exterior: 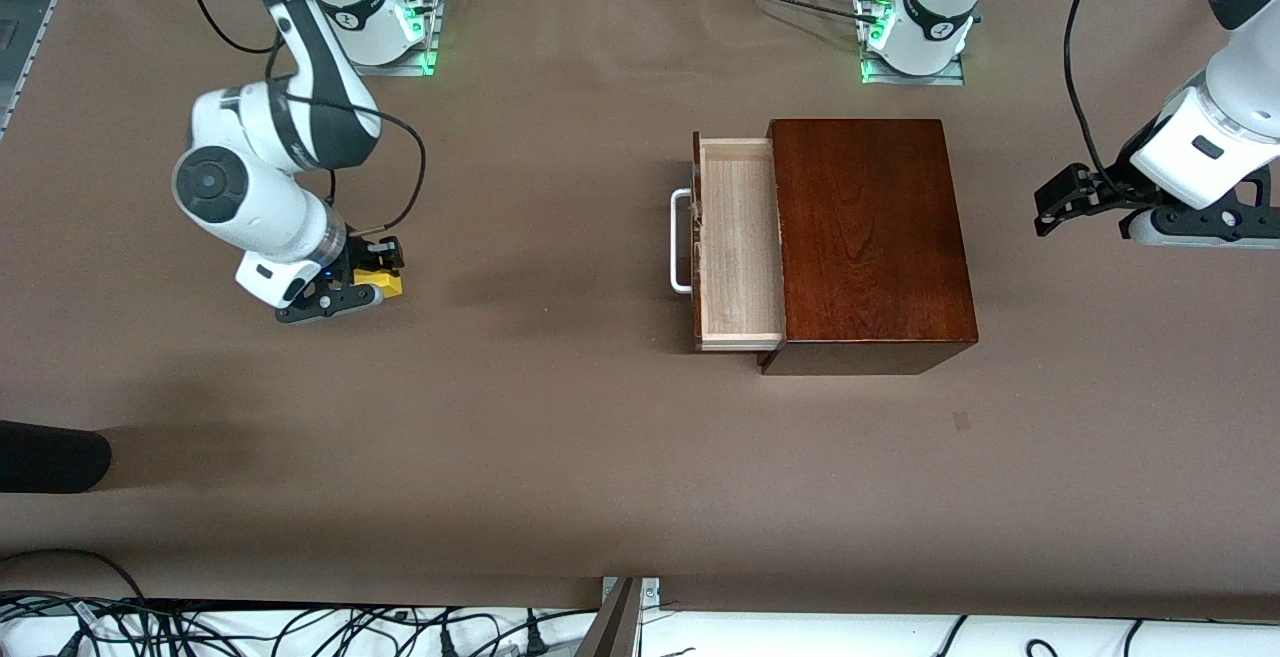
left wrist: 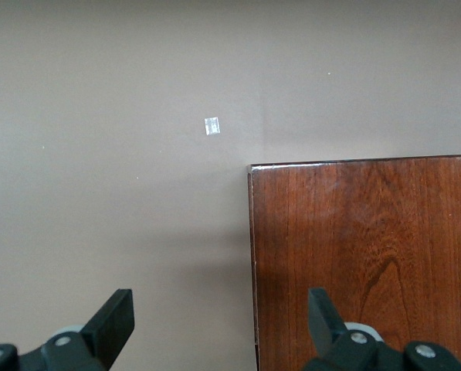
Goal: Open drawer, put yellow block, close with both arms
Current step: 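Carry the yellow cube with the right gripper over the open drawer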
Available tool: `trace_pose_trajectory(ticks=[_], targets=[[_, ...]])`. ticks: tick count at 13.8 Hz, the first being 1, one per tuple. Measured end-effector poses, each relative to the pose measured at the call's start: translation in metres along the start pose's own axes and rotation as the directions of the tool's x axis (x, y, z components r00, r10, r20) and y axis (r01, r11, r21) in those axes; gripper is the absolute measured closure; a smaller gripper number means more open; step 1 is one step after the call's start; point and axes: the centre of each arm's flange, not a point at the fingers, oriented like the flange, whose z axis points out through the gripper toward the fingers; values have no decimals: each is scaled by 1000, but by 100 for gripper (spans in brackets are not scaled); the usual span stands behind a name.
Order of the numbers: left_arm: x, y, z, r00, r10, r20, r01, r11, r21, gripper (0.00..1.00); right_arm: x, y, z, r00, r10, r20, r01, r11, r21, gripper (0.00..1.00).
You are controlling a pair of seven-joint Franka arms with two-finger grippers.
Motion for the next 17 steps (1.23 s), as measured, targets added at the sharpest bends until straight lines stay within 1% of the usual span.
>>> trace_pose_trajectory(ticks=[2,4,6,7,9,10,12,14,16,17], targets=[[0,0,0,1000,1,0,-1,1000,0,0,13,-32,-42,998,-66,-12,66,998,-2,44],[0,1,0,1000,2,0,-2,1000,0,0,20,-86,-65,986,-162,-41,162,987,-9,44],[0,2,0,1000,3,0,-3,1000,0,0,22,-161,-76,960,-276,-50,275,961,-18,44],[0,2,0,1000,3,0,-3,1000,0,0,21,-203,-80,939,-340,-59,339,940,-26,44],[0,2,0,1000,3,0,-3,1000,0,0,9,-290,-77,876,-477,-72,474,879,-56,44],[0,2,0,1000,3,0,-3,1000,0,0,-1,-337,-72,837,-542,-73,537,840,-77,44],[0,2,0,1000,3,0,-3,1000,0,0,-18,-410,-62,766,-638,-82,628,769,-119,44],[0,2,0,1000,3,0,-3,1000,0,0,-28,-456,-55,708,-700,-93,683,712,-165,44],[0,2,0,1000,3,0,-3,1000,0,0,-40,-491,-44,643,-762,-82,735,643,-215,44],[0,2,0,1000,3,0,-3,1000,0,0,-45,-505,-38,608,-790,-75,761,608,-226,44]])
